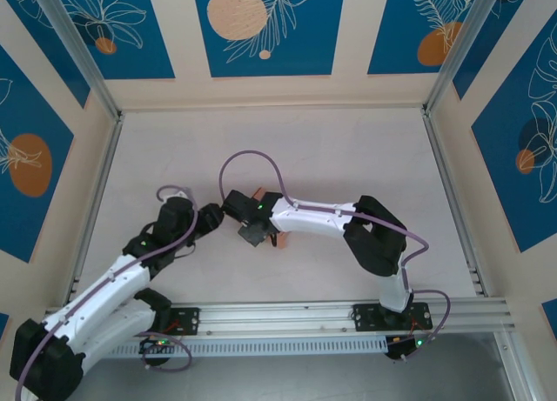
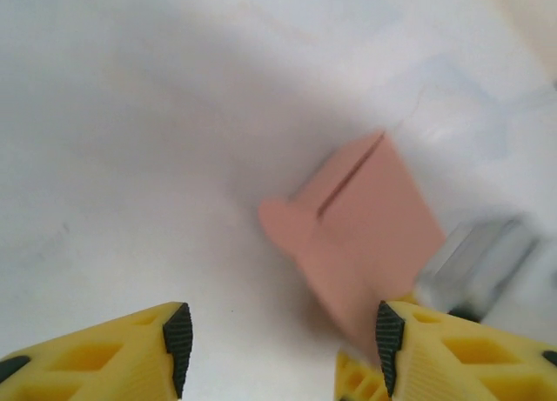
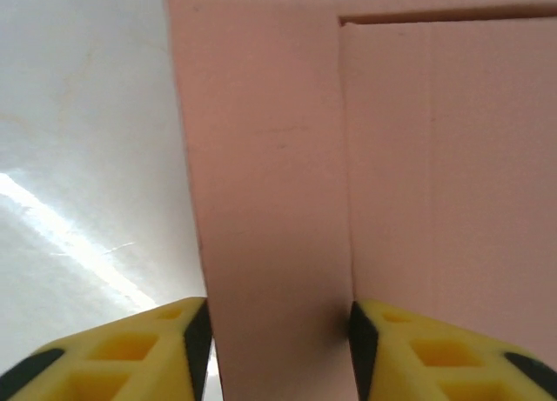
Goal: Fold the paper box
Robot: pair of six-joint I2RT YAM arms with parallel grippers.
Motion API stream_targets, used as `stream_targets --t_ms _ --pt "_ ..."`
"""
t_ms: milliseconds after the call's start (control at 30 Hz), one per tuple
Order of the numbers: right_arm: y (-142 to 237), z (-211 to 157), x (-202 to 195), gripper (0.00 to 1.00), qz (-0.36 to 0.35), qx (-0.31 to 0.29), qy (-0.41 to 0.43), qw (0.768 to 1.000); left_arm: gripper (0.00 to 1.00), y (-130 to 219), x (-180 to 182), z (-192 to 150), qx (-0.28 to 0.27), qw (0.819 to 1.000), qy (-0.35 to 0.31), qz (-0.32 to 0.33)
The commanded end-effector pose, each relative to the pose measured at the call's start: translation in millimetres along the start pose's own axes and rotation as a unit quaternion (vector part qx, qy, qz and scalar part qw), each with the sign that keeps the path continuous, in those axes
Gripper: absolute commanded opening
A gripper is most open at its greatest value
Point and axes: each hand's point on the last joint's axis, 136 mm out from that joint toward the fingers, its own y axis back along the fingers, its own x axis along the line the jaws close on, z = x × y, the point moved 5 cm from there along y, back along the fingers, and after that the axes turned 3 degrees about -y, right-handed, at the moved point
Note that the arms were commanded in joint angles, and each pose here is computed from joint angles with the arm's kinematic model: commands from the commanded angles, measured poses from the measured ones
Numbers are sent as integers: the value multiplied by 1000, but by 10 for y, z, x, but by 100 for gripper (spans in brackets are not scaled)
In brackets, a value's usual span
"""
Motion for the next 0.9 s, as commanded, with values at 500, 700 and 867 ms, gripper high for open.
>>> stream_targets --t_ms 500,700,867 --pt "988 177 -423 75 140 -111 -221 959 74 -672 -368 575 106 986 -108 -73" --pt "979 -428 -815 81 139 -64 -447 882 76 -889 -434 388 175 966 -172 -83" --pt "762 -758 -756 89 187 -53 -538 820 76 -1070 -430 147 220 952 -194 -87"
